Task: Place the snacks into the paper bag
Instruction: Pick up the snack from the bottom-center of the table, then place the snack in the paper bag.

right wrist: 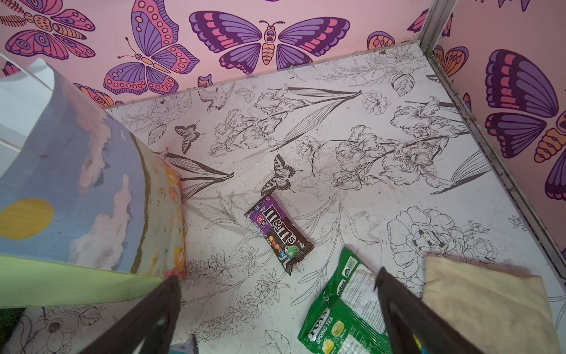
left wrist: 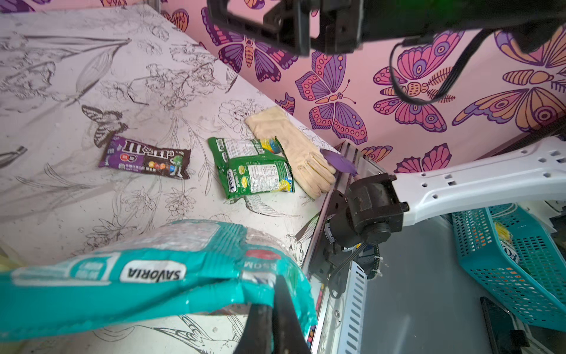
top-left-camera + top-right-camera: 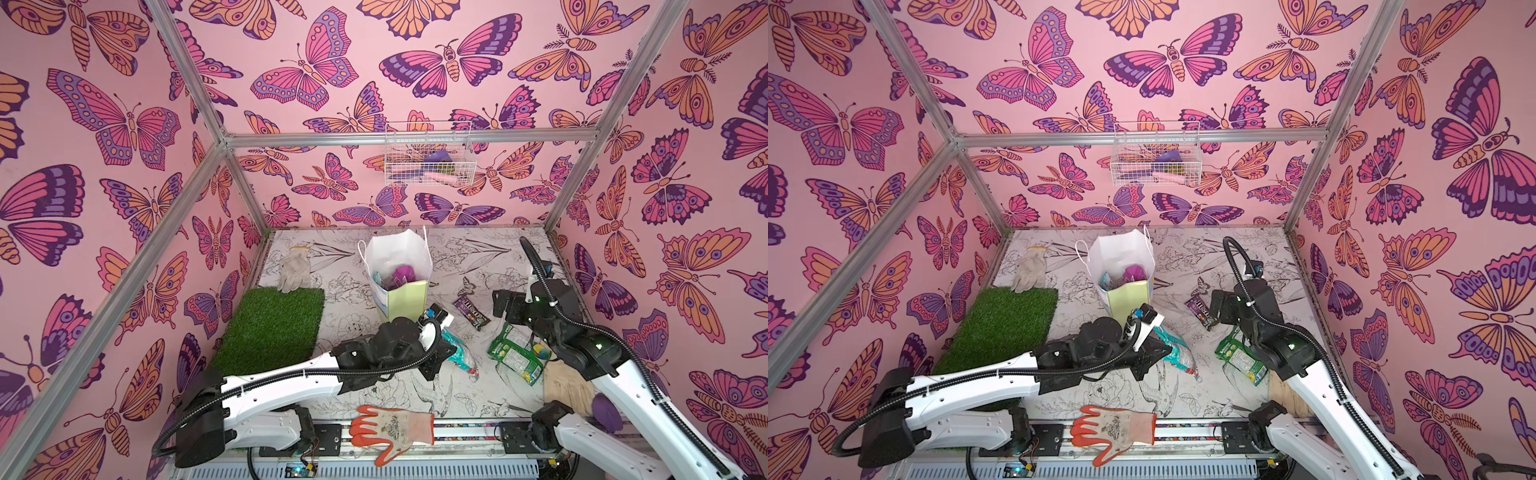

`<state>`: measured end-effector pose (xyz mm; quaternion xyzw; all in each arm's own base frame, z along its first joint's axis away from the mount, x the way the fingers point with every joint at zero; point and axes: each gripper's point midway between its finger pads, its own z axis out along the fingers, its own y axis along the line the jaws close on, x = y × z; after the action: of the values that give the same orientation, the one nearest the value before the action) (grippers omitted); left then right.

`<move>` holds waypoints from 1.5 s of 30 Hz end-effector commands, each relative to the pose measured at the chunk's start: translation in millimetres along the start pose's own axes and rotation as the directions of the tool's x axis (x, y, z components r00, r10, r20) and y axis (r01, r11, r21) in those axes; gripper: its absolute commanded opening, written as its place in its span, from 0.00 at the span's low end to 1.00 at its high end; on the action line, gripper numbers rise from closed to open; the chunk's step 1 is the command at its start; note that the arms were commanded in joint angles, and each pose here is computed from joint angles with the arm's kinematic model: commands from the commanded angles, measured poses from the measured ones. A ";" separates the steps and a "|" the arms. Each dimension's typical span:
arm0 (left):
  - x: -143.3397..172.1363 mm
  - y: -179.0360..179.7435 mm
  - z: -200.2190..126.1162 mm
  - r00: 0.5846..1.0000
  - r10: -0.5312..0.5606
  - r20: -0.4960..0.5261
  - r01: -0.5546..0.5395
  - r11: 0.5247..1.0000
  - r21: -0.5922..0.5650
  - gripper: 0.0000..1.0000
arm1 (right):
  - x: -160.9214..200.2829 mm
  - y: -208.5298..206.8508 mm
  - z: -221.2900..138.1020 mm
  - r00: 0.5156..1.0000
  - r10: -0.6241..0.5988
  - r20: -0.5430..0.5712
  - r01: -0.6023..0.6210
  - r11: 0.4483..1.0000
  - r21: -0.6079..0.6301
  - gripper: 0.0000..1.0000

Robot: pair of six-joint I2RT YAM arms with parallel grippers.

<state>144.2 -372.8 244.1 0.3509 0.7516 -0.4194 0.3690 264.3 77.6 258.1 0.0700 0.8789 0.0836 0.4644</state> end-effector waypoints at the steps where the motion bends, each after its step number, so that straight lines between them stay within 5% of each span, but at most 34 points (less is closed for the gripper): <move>1: -25.4 -8.5 -14.9 0.995 0.082 0.054 -0.082 0.997 -0.009 0.00 | 4.9 -4.6 -0.8 1.000 0.023 -0.008 -0.023 1.000 0.008 0.99; 20: -98.5 -32.4 -68.4 0.945 0.279 0.171 -0.272 0.960 -0.067 0.00 | 9.0 -6.8 -2.0 0.999 0.033 -0.011 -0.033 0.999 0.007 0.99; 45: -146.9 -38.9 -107.0 0.861 0.464 0.211 -0.428 0.883 -0.194 0.00 | 16.5 -9.2 -0.3 0.999 0.040 -0.023 -0.040 0.999 0.009 0.99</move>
<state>154.8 -336.1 395.0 0.4417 0.6472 -0.3150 0.5355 257.4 75.0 244.9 0.0790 0.8819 0.0890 0.4561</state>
